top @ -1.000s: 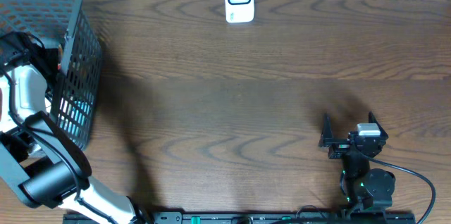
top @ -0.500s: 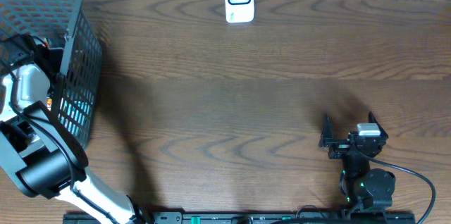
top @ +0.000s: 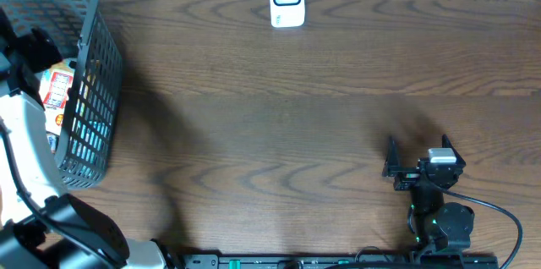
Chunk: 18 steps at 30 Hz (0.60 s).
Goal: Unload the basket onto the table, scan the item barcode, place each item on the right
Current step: 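Grasp the yellow-orange snack bag in the basket with the left gripper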
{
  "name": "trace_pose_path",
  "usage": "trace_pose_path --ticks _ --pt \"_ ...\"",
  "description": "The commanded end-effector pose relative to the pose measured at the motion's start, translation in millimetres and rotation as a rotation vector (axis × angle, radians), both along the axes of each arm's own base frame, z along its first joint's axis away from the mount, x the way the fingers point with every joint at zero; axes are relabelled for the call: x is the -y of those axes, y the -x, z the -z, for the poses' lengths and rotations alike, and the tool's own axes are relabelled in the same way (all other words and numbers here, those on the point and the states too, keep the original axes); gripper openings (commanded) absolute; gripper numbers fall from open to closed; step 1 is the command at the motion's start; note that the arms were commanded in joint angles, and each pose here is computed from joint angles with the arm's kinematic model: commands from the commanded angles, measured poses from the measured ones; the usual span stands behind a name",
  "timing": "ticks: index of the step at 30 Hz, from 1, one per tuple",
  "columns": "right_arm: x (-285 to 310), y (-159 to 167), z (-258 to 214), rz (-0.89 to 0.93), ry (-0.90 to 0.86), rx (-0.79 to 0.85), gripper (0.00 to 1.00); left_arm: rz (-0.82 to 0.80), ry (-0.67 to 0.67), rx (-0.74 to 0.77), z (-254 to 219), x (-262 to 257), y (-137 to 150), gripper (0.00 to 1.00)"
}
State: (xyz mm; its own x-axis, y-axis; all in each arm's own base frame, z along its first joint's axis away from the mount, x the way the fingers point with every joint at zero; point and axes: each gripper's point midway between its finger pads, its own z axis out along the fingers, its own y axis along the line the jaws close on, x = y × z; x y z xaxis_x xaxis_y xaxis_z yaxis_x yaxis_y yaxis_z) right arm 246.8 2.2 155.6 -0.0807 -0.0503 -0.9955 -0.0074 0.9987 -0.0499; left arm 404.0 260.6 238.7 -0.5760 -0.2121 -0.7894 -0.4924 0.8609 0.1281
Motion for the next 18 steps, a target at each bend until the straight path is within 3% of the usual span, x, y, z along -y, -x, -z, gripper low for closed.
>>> trace_pose_path --ticks 1,9,18 --pt "-2.5 0.2 0.4 -0.011 0.008 0.000 0.99 0.063 -0.012 -0.113 42.4 -6.6 -7.9 0.98" --pt "-2.5 0.2 0.4 -0.011 0.008 0.000 0.99 0.014 0.049 -0.184 110.4 -44.5 -8.2 0.98" --pt "-2.5 0.2 0.2 -0.011 0.008 0.001 0.99 0.142 0.256 -0.250 193.6 -31.2 -6.6 0.98"
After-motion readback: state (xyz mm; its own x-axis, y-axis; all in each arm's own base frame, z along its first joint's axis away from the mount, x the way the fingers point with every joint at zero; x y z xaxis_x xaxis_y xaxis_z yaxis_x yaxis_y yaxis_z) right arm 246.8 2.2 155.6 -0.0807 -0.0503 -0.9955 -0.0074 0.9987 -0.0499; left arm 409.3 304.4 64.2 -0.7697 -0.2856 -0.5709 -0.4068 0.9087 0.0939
